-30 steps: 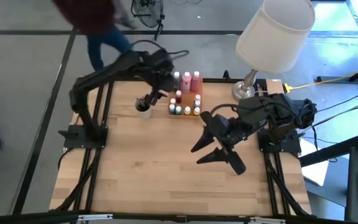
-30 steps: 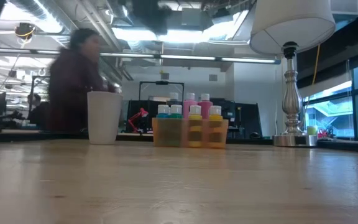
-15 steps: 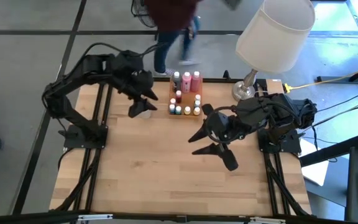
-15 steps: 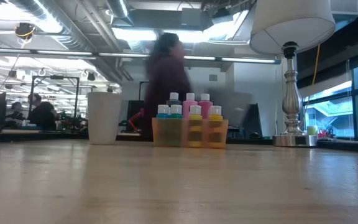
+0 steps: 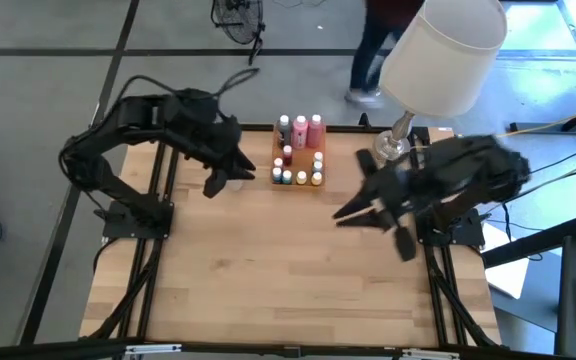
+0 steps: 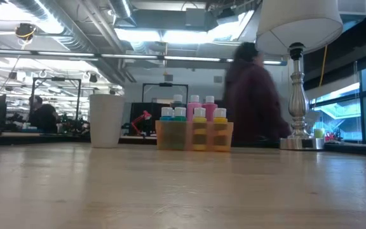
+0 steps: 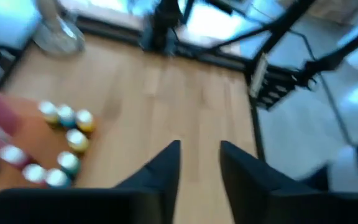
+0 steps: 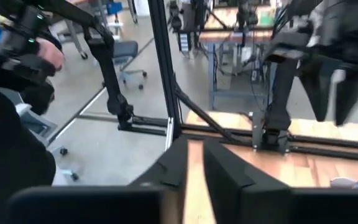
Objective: Pick & Place Paint Supplies
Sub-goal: Return to Home Position
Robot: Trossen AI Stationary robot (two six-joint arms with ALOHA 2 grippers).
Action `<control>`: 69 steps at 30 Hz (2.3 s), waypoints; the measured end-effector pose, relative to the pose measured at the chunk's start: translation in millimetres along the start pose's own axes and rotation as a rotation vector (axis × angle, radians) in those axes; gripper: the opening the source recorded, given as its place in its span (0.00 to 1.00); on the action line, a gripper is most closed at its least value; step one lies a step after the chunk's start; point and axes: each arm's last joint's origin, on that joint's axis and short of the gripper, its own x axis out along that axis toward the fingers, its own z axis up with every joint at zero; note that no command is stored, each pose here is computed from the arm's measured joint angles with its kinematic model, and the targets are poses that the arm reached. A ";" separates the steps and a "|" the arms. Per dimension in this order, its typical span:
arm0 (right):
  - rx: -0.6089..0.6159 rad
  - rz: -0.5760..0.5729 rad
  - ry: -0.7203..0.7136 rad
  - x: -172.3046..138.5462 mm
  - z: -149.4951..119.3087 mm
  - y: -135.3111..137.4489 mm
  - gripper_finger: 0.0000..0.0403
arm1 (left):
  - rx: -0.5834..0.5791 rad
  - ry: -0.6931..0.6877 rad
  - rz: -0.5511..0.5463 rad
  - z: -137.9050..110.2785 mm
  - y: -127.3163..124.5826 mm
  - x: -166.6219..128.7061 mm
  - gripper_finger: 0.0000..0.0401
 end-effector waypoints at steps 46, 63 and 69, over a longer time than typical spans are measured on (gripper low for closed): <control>0.098 -0.146 -0.274 -197.9 -222.3 -51.6 0.00 | -0.098 -0.622 0.158 -212.9 30.3 -84.0 0.00; 0.140 -0.126 -0.487 -170.0 -294.7 -61.9 0.00 | -0.019 -0.780 0.048 -249.8 42.4 -54.1 0.01; 0.155 -0.153 -0.465 -155.6 -304.8 -62.9 0.00 | -0.037 -0.831 0.021 -263.2 47.1 -39.8 0.01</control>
